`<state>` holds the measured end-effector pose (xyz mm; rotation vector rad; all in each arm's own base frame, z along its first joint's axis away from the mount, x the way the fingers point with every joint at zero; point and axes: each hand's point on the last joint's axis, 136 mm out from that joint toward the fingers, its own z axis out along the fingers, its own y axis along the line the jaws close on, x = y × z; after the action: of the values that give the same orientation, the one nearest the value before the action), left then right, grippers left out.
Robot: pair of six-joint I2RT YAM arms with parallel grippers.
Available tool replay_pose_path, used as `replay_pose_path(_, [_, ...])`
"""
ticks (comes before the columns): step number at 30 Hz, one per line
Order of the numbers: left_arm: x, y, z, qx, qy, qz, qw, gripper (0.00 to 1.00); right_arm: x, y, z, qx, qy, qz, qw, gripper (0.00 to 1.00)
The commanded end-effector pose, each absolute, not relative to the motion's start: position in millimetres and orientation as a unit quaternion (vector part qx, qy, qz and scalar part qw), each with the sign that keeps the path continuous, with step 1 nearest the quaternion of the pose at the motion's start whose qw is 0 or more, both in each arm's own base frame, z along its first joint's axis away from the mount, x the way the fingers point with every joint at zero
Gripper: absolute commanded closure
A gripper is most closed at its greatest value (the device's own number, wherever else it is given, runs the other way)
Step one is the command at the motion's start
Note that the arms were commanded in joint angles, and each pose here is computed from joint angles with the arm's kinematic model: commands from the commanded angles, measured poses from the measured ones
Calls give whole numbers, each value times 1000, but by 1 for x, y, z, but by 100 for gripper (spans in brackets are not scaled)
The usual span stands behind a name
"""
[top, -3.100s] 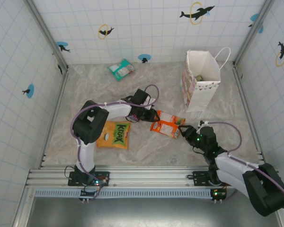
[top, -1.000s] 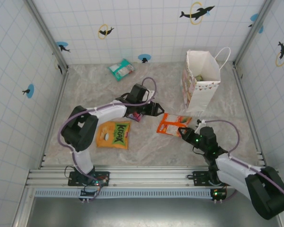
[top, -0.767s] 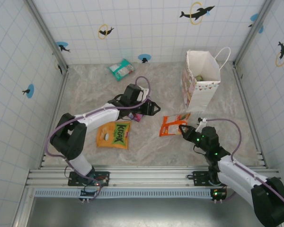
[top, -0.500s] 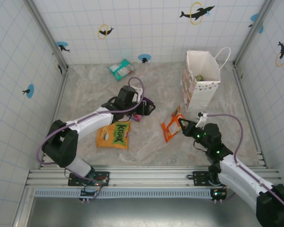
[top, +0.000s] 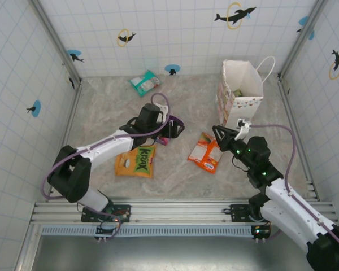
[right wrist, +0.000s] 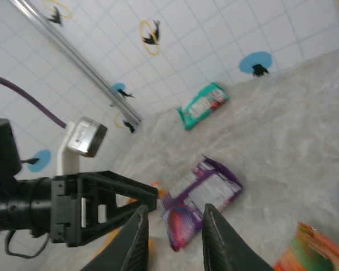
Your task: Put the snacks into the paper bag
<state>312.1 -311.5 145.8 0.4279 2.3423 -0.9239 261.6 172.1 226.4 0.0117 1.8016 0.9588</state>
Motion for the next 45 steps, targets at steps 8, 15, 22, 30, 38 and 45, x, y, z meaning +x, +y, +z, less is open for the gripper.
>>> replay_pose_path(8, [277,-340,93,170,881,-416,145,28,242,144,119,123,854,346,369,52])
replay_pose_path(15, [267,-363,71,185,878,-432,89,32,222,134,62,157,881,331,301,49])
replay_pose_path(22, [261,-376,53,186,874,-447,48,33,216,133,40,170,878,349,279,52])
replay_pose_path(30, [256,-386,34,180,867,-464,15,36,216,137,31,163,880,359,265,59])
replay_pose_path(38, [251,-404,28,184,852,-491,-9,42,218,142,27,156,882,368,249,70])
replay_pose_path(45, [250,-415,38,196,836,-512,-7,52,219,146,24,149,882,376,242,75])
